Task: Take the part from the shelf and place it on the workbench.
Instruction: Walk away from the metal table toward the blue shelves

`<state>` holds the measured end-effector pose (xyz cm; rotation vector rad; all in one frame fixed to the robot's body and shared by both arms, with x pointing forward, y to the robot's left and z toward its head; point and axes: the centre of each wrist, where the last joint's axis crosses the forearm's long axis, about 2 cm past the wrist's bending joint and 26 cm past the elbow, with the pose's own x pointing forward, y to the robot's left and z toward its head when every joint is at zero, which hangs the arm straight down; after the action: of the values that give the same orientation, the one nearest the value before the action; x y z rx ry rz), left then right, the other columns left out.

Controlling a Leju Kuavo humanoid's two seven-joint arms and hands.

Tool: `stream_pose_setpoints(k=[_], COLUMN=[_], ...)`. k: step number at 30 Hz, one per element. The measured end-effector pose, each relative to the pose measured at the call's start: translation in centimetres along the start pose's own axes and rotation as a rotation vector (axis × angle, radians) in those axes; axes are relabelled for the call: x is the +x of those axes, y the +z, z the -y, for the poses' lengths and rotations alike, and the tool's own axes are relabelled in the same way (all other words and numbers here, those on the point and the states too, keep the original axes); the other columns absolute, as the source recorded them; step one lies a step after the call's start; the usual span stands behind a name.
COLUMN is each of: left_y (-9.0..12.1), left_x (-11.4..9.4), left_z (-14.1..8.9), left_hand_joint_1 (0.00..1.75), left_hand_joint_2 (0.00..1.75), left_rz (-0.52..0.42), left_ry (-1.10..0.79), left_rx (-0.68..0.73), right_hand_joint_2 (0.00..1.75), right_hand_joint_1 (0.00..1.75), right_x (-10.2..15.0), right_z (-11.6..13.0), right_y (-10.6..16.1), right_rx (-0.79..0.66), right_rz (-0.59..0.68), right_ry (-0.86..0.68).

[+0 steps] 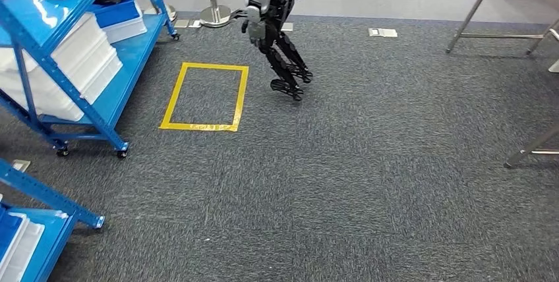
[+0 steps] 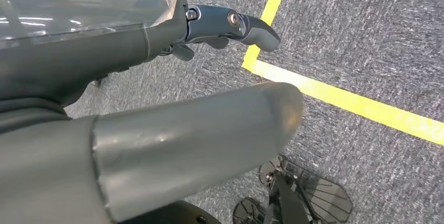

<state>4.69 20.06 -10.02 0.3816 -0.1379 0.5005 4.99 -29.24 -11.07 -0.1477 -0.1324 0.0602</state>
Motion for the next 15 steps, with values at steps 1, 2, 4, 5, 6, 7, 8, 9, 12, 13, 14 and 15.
stream_pose_setpoints(k=[1, 2, 4, 5, 6, 7, 8, 9, 12, 13, 14, 15], left_y=[0.00, 0.01, 0.02, 0.03, 0.03, 0.03, 0.03, 0.03, 0.04, 0.04, 0.06, 0.06], left_x=[0.01, 0.00, 0.02, 0.03, 0.05, 0.04, 0.02, -0.01, -0.03, -0.03, -0.04, -0.07], left_z=[0.01, 0.02, 0.04, 0.05, 0.06, 0.06, 0.06, 0.04, 0.05, 0.06, 0.08, 0.08], left_hand_joint_1=[0.00, 0.00, 0.00, 0.00, 0.00, 0.00, 0.00, 0.00, 0.00, 0.00, 0.00, 0.00], left_hand_joint_2=[0.00, 0.00, 0.00, 0.00, 0.00, 0.00, 0.00, 0.00, 0.00, 0.00, 0.00, 0.00], left_rz=[0.000, 0.000, 0.000, 0.000, 0.001, 0.001, 0.000, 0.000, -0.001, -0.001, -0.001, -0.002], left_ry=[0.000, 0.000, 0.000, 0.001, 0.001, 0.001, 0.001, 0.000, 0.000, 0.000, 0.000, 0.000], left_rx=[0.000, 0.000, -0.001, -0.001, -0.001, -0.001, -0.001, -0.001, -0.001, -0.002, -0.002, -0.002], right_hand_joint_2=[0.00, 0.00, 0.00, 0.00, 0.00, 0.00, 0.00, 0.00, 0.00, 0.00, 0.00, 0.00], right_hand_joint_1=[0.00, 0.00, 0.00, 0.00, 0.00, 0.00, 0.00, 0.00, 0.00, 0.00, 0.00, 0.00], right_x=[0.02, 0.04, 0.06, 0.03, 0.00, -0.05, -0.10, -0.15, -0.18, -0.16, -0.14, -0.11], right_z=[-0.01, -0.01, 0.01, -0.01, -0.04, -0.08, -0.09, -0.08, 0.04, 0.07, 0.09, 0.09], right_y=[0.00, 0.00, 0.00, 0.00, 0.01, 0.01, 0.01, 0.01, -0.01, -0.01, -0.01, -0.01], right_rx=[0.000, 0.000, 0.000, 0.000, 0.001, 0.001, 0.002, 0.001, -0.001, -0.002, -0.002, -0.002], right_rz=[0.000, 0.001, 0.001, 0.001, 0.000, -0.001, -0.002, -0.003, -0.003, -0.003, -0.003, -0.002], right_ry=[0.000, 0.000, 0.000, 0.000, 0.000, 0.000, 0.000, 0.000, 0.000, 0.000, 0.000, 0.000])
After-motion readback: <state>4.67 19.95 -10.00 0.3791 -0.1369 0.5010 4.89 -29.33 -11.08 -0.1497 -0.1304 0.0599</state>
